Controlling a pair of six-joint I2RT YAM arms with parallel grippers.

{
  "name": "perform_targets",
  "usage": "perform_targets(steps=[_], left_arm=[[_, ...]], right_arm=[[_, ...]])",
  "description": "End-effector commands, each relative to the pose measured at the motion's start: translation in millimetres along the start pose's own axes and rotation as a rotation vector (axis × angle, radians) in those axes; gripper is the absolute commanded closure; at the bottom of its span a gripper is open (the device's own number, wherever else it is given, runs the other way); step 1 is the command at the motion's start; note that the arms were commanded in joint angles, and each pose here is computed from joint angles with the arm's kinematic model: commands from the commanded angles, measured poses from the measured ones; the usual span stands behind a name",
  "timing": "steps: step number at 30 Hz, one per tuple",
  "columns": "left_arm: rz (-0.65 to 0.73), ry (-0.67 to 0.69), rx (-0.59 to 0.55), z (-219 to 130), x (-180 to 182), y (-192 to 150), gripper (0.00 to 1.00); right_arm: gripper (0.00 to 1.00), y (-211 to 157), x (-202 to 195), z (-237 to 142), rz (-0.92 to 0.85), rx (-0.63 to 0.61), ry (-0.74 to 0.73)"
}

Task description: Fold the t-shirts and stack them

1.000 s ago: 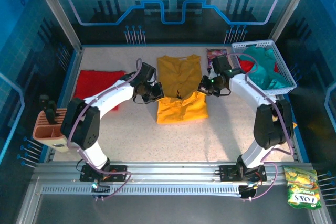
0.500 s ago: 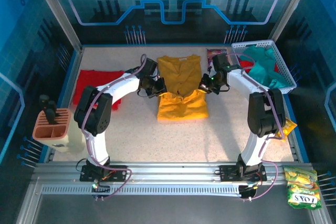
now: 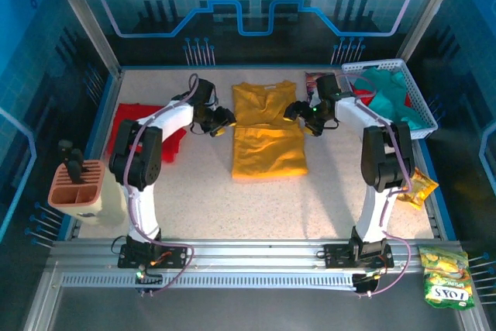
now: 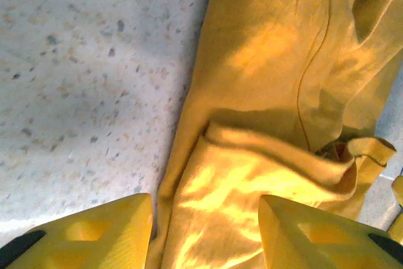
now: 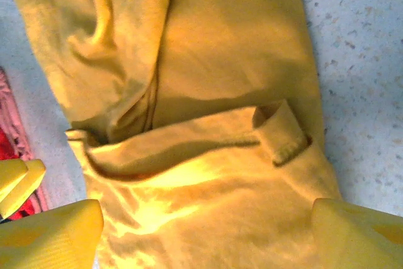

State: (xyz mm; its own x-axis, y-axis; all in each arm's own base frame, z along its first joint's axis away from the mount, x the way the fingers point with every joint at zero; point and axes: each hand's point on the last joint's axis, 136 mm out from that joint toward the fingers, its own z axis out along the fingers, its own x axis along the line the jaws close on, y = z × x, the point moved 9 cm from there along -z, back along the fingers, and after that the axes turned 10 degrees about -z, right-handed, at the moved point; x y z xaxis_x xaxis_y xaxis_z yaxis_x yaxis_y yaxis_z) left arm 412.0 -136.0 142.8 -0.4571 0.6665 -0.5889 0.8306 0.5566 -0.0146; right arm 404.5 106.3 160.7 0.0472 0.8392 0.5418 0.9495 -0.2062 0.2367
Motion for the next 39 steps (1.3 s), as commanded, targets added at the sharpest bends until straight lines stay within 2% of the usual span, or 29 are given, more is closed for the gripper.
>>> perform_targets(steps=[1, 3, 8, 15, 19, 24, 30, 33, 39], left_arm=[[0.048, -0.039, -0.017, -29, -16, -29, 0.53], [0.099, -0.025, -0.013, -30, -22, -50, 0.52], [0.174, 0.003, 0.087, -19, -32, -100, 0.53], [0.171, 0.011, 0.138, 2, -16, -144, 0.52], [0.15, 0.064, 0.172, 25, 7, -151, 0.53], [0.146, 0.158, 0.176, 36, 39, -153, 0.54], [0.122, 0.203, 0.186, 36, 63, -154, 0.54], [0.119, 0.213, 0.196, 27, 67, -154, 0.56], [0.152, 0.187, 0.132, -30, 59, -152, 0.53]], right_arm=[[0.13, -14, 8, -26, -0.04, -0.034, 0.043], [0.11, -25, 9, -30, -0.046, -0.029, 0.056], [0.11, -52, 11, -37, -0.047, 0.02, 0.113], [0.16, -102, 12, -26, -0.005, 0.092, 0.239], [0.18, -121, 6, -1, 0.022, 0.136, 0.277], [0.2, -143, -24, 11, 0.028, 0.165, 0.164], [0.2, -158, -45, 11, -0.003, 0.184, 0.098], [0.2, -158, -44, 4, -0.019, 0.178, 0.108], [0.18, -151, -33, -37, -0.079, 0.117, 0.031]])
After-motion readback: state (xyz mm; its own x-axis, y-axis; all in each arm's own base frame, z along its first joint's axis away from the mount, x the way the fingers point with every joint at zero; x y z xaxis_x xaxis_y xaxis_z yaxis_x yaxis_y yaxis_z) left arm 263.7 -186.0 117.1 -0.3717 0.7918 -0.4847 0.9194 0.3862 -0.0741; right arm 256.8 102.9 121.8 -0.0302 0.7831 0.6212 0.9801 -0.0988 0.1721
